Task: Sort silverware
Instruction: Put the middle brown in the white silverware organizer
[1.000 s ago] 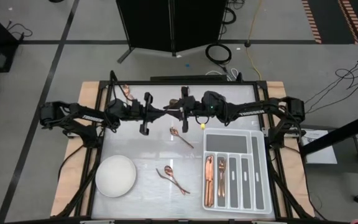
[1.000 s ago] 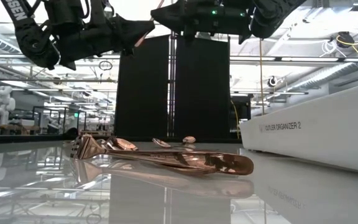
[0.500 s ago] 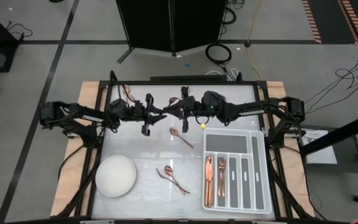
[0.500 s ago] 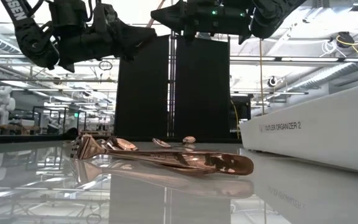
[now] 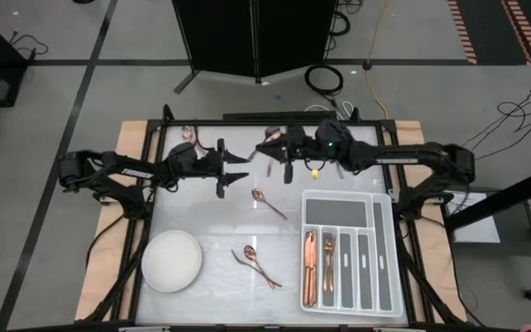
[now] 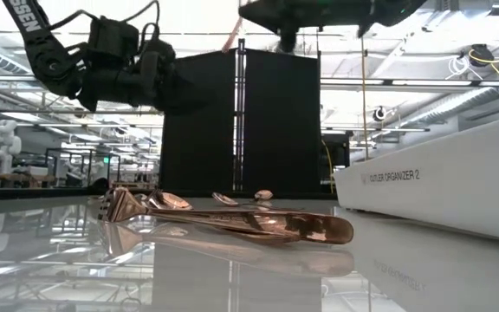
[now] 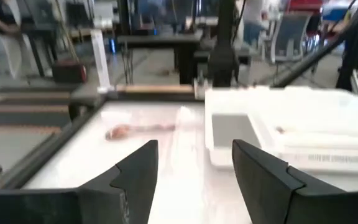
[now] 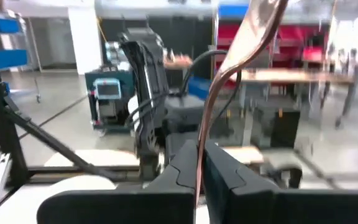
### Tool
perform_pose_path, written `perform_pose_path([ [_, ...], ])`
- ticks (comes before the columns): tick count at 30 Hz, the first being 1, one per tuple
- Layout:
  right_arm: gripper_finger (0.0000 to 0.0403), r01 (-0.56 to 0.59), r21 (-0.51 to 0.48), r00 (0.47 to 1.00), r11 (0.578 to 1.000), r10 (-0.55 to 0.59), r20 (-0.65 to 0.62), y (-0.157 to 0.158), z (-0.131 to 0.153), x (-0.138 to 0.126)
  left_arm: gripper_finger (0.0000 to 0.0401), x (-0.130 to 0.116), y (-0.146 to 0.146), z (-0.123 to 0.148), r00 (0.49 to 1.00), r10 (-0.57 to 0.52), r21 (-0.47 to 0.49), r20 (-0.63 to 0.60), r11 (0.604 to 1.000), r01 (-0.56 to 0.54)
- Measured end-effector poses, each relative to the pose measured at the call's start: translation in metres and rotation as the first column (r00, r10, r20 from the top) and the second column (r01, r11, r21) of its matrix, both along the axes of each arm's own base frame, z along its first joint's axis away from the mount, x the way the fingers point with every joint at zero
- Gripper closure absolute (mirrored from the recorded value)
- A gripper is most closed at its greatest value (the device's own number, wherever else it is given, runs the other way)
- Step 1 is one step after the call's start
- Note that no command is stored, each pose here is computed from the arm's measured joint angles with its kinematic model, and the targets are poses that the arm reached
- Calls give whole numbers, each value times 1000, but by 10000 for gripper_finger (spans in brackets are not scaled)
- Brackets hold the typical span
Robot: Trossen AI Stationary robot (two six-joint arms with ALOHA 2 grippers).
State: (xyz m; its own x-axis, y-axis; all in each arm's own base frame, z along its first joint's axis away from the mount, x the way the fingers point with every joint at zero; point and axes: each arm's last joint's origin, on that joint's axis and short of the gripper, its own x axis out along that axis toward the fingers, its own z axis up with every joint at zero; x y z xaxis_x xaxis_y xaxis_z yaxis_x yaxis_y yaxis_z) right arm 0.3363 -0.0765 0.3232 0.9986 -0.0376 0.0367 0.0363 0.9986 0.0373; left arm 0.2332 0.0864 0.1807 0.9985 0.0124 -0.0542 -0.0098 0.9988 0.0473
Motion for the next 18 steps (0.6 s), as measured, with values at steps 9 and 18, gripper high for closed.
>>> perform_pose_path([
  [9,403,91,386,941,918,48,-335,12,-15,-24,194,-6,13,-5,999,-14,-12,-46,1000,14],
  [18,403,358,693,734,626,271,-623,68,-46,-36,194,-7,13,-6,998,-18,-21,-61,1000,16],
])
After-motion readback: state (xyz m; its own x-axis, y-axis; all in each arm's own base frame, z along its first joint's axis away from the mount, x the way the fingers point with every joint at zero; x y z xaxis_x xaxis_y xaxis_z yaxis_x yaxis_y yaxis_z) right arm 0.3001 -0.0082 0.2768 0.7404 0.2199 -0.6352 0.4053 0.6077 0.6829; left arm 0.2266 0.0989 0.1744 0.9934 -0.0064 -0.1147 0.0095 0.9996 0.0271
